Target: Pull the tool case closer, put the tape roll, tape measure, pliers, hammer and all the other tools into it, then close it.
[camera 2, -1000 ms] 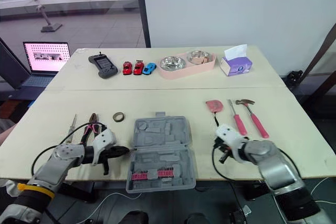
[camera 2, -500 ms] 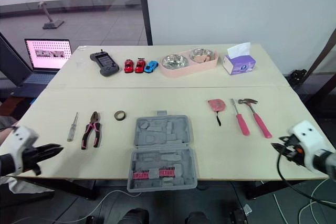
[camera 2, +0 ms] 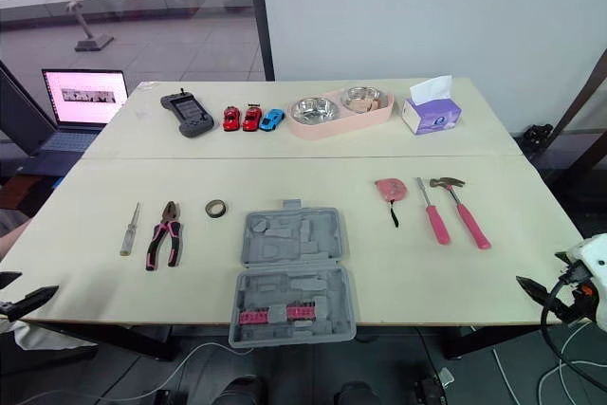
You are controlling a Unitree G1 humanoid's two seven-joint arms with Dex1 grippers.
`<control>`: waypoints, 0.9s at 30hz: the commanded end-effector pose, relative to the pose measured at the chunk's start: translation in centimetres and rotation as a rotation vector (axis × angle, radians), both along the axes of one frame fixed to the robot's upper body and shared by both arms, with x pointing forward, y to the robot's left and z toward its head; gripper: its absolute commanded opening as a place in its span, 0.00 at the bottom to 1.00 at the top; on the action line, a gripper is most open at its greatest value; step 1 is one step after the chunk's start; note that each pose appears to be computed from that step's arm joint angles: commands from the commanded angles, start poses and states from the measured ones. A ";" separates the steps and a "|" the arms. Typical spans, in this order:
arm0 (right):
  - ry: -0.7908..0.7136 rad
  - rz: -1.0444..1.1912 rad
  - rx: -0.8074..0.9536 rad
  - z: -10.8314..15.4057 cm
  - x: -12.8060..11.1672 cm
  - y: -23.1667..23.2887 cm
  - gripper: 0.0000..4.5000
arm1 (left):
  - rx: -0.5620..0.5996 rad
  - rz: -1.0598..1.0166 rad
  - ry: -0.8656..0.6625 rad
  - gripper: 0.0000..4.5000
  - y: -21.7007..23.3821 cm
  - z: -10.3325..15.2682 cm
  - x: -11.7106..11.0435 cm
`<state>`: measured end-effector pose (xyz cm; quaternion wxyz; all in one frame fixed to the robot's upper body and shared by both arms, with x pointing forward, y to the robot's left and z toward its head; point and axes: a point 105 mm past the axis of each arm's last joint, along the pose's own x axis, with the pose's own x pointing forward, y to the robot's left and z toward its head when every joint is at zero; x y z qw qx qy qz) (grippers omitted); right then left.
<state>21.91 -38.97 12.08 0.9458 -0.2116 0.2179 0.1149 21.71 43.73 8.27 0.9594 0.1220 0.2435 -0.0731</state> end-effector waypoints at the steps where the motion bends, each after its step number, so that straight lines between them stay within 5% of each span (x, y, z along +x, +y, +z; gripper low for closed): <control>1: -0.041 0.010 -0.008 1.0 0.5 0.5 1.00 | 0.021 -0.027 -0.015 0.98 -0.5 0.6 0.6; 7: -0.097 0.068 0.045 1.9 1.8 3.7 1.00 | -0.016 -0.119 -0.010 0.98 -3.4 -0.1 2.1; 15: -0.175 0.522 0.238 4.3 5.7 19.4 1.00 | -0.151 -0.365 0.001 0.98 -12.4 0.2 7.6; 21: -0.153 0.762 0.212 4.1 7.3 26.5 1.00 | -0.005 -0.743 -0.117 0.98 -17.7 2.4 12.2; 27: -0.148 0.835 0.153 3.6 8.3 28.7 1.00 | 0.018 -0.897 0.027 0.98 -19.9 2.0 14.7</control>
